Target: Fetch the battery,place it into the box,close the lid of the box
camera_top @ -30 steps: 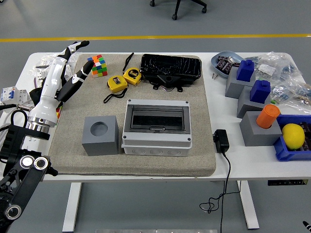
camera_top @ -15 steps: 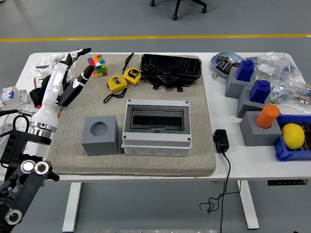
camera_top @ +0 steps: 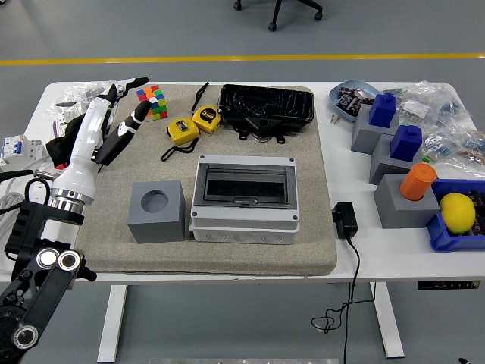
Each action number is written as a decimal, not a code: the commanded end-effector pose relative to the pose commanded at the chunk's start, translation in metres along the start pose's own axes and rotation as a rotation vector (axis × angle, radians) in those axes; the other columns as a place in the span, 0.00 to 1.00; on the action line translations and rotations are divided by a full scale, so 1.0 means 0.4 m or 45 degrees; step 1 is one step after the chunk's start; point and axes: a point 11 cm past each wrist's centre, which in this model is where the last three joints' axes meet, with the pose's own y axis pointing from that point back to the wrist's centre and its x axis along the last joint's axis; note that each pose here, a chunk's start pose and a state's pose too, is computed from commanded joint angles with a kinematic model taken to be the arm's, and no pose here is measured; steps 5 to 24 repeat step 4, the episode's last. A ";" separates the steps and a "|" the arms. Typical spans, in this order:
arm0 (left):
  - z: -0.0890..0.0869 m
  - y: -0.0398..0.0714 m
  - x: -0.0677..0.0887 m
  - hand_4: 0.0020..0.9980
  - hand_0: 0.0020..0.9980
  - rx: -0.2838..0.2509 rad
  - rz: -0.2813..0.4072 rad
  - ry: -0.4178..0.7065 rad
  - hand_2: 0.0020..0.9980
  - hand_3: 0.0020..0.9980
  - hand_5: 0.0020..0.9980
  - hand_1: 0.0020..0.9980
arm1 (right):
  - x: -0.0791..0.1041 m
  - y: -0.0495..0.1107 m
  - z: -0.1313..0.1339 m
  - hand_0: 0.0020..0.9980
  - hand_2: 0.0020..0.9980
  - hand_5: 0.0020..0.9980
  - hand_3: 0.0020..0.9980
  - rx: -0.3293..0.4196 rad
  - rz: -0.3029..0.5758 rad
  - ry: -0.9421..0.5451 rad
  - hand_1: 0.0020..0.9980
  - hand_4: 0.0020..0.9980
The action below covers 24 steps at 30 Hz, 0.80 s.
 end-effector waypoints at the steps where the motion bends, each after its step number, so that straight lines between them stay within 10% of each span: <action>1: 0.000 0.000 0.000 1.00 0.92 -0.001 -0.001 0.000 0.86 0.81 1.00 0.96 | 0.001 0.000 0.000 0.71 0.65 0.79 0.66 0.000 0.001 0.001 0.68 1.00; 24: -0.002 0.004 0.002 1.00 0.92 0.004 0.004 0.004 0.86 0.81 1.00 0.96 | 0.001 0.000 0.001 0.71 0.65 0.79 0.66 -0.002 0.002 -0.007 0.68 1.00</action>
